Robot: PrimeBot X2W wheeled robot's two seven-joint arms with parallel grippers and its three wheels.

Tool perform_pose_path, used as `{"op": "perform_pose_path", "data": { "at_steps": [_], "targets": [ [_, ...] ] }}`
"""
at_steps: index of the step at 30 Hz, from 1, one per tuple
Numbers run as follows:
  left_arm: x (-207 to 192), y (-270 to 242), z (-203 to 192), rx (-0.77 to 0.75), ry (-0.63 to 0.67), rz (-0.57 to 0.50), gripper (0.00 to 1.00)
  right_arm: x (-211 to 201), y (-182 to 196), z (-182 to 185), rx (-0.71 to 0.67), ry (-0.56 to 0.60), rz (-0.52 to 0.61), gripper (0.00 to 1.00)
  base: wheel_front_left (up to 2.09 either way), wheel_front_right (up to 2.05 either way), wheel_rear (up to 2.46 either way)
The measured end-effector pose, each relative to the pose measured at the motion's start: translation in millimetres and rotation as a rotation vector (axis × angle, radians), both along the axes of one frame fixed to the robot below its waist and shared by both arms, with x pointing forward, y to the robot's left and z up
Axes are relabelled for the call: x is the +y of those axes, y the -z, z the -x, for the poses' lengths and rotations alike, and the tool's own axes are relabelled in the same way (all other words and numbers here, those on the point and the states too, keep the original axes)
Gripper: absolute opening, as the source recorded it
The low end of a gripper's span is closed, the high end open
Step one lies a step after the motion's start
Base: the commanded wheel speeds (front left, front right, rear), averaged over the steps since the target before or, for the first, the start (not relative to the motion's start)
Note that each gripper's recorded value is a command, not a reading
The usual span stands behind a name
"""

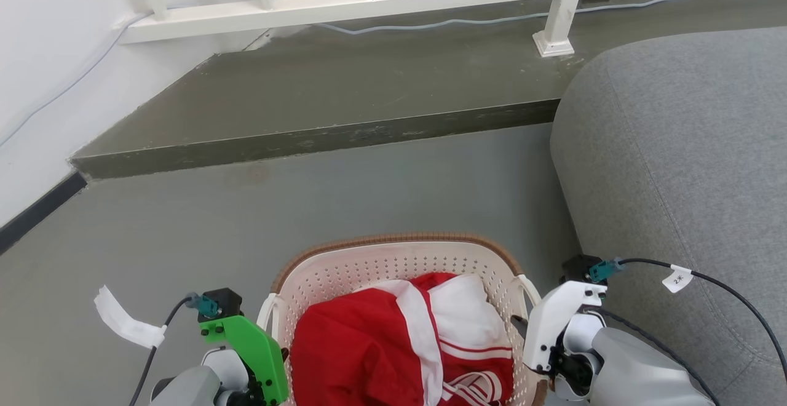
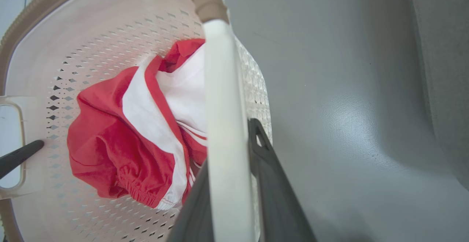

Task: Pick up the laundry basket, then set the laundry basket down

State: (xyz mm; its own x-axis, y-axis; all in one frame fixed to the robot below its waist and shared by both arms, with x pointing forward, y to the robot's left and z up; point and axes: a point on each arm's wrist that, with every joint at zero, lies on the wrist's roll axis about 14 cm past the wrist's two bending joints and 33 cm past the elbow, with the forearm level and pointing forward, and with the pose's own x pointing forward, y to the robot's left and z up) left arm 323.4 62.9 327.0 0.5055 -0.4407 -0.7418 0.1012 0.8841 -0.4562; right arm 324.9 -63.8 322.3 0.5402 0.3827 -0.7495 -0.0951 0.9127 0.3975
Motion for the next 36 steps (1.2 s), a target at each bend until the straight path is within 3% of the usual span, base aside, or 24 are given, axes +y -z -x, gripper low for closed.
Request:
{"op": "perform_pose_path", "data": {
  "at_steps": [36],
  "targets": [
    [-0.2, 4.8, -5.5, 0.014, -0.003, -0.012, 0.0, -1.6, 2.2, -2.7, 0.016, 0.003, -0.003, 0.0, 0.0, 0.0, 0.0]
  ]
}}
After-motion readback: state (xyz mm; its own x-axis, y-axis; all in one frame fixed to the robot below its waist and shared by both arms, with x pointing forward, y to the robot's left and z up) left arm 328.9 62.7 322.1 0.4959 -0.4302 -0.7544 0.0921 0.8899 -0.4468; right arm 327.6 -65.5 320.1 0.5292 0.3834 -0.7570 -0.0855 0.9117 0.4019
